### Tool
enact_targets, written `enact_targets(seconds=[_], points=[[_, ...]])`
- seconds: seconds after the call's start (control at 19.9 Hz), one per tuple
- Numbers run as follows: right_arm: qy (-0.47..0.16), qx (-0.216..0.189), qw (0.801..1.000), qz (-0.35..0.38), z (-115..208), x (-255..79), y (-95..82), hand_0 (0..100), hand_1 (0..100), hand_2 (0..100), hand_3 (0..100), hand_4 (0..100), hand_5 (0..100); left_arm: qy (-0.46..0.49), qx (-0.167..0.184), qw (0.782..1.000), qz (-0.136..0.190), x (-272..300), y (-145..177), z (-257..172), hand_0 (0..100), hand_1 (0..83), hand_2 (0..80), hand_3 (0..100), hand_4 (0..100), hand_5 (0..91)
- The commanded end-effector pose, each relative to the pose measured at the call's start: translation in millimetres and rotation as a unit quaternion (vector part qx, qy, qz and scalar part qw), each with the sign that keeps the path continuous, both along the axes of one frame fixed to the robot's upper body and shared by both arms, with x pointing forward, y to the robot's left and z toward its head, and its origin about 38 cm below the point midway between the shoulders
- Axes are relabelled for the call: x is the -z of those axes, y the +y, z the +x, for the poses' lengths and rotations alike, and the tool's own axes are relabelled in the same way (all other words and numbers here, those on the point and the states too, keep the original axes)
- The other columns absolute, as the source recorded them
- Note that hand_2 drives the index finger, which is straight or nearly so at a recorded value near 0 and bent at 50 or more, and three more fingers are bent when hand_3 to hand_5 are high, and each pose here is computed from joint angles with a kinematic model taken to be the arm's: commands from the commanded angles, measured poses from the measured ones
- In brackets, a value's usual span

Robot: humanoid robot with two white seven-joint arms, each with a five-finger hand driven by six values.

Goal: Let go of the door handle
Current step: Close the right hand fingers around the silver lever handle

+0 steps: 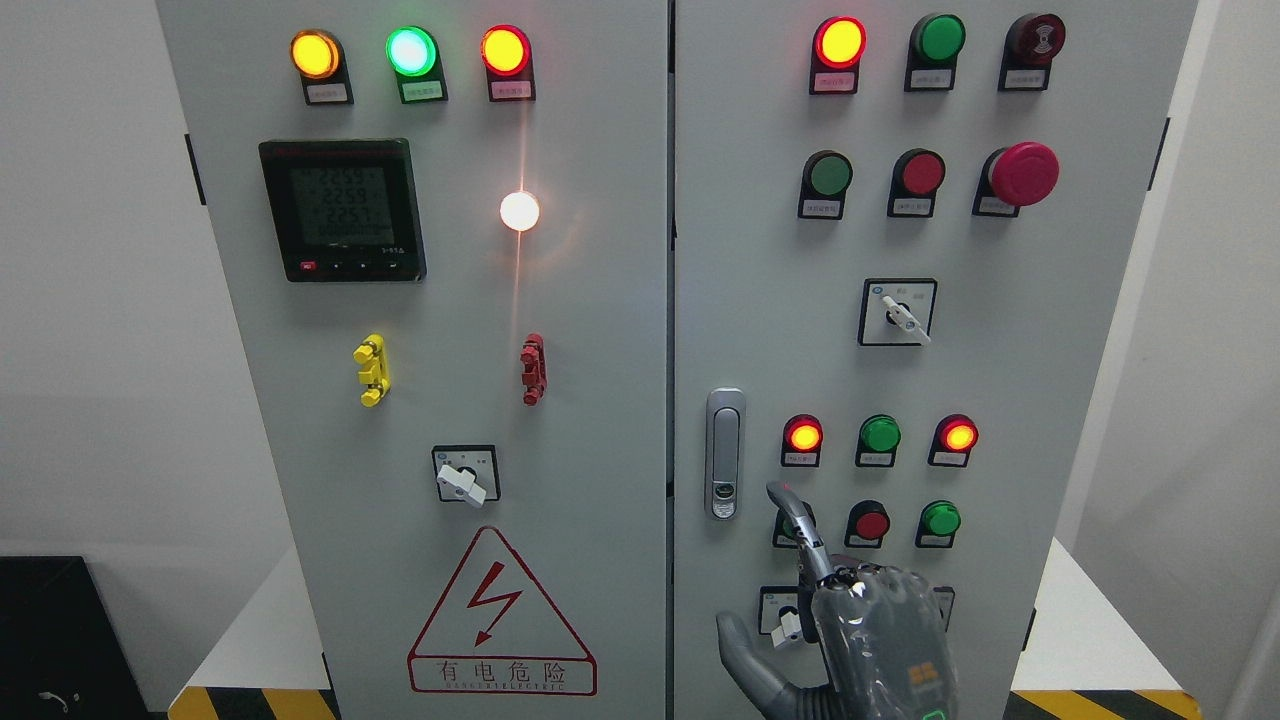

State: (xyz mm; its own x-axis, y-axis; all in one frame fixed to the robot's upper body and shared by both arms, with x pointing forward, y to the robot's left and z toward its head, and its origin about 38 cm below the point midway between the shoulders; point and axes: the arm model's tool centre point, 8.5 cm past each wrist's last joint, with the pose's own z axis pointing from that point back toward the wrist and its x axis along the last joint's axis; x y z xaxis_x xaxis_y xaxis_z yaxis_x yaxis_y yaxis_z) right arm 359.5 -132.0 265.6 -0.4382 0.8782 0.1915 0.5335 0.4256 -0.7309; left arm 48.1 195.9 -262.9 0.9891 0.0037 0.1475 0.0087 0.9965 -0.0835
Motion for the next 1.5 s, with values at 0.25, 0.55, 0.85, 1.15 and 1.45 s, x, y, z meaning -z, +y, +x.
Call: enact_targets(seconds=[0.25,0.55,0.85,1.15,1.45], points=[[0.024,0.035,0.999,-0.006,11,8,34.6,39,34,4,100,100,100,0.000,0.000,1.000,0.000,0,0,0,12,55.6,0.0,0,0,0.0],[0.029,0.031,0.999,0.000,10,10,44.4,37,32,4,100,100,100,0.000,0.000,1.000,0.000,0,0,0,12,55.6,0.0,0,0,0.0],[0.047,0.051,0.998,0.010,13,16,48.2,36,31,4,100,100,100,0.000,0.000,1.000,0.000,0,0,0,12,55.6,0.0,0,0,0.0],[0.064,0.074,0.995,0.006,18,23,45.1,35,31,5,100,100,100,0.000,0.000,1.000,0.000,0,0,0,12,55.6,0.0,0,0,0.0],[0.074,0.076,0.994,0.000,24,29,46.3,35,31,5,100,100,100,0.000,0.000,1.000,0.000,0,0,0,12,55.6,0.0,0,0,0.0]])
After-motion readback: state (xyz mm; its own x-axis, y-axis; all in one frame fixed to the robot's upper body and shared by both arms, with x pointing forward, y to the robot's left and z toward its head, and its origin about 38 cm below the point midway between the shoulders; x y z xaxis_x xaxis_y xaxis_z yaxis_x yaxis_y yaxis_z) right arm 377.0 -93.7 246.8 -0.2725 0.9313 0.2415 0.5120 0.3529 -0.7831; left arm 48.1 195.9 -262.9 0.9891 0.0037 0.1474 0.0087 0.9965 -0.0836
